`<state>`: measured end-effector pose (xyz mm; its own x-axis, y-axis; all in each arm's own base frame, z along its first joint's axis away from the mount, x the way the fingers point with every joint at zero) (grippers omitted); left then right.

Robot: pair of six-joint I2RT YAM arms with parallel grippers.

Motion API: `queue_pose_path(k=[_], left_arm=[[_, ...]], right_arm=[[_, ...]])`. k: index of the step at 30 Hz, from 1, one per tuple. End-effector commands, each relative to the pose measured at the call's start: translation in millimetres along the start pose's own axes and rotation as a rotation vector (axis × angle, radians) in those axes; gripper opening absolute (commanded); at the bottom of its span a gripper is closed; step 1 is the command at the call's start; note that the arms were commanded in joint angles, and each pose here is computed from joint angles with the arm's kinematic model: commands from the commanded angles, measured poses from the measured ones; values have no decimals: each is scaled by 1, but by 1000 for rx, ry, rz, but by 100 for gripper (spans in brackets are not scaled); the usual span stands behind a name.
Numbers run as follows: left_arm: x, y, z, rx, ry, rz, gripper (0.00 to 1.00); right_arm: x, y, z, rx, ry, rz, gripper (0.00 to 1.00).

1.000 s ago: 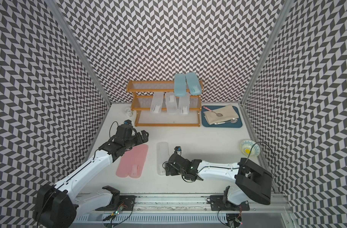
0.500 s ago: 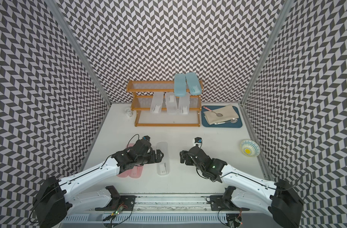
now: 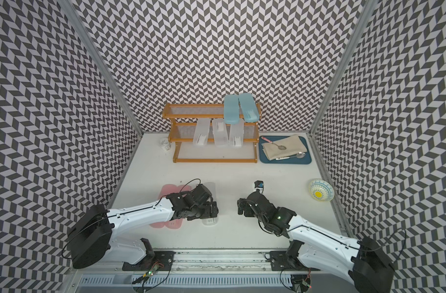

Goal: Place the pencil cases on the shelf according to color
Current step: Pick up the pencil case from the center of the board.

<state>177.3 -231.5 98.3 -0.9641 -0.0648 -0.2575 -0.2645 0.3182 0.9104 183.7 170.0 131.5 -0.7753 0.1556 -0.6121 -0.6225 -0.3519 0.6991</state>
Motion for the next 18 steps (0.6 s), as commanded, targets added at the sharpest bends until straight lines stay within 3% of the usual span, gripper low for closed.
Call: queue_pose_path(k=[1, 18], left_arm=[[-1, -1, -12, 4, -1, 15, 100], [24, -18, -19, -110, -40, 97, 100]], right_arm=[[-1, 1, -4, 2, 15, -29, 97], [9, 11, -16, -24, 4, -39, 97]])
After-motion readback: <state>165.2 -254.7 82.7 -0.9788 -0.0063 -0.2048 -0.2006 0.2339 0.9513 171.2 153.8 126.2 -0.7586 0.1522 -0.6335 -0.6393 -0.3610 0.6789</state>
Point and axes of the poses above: each gripper's point midway between its finger pads, its own y axis back along the fingers, its own z axis along the line the jaws close on, x = y × z, the point moved 5 cm from there along y, back along the fingers
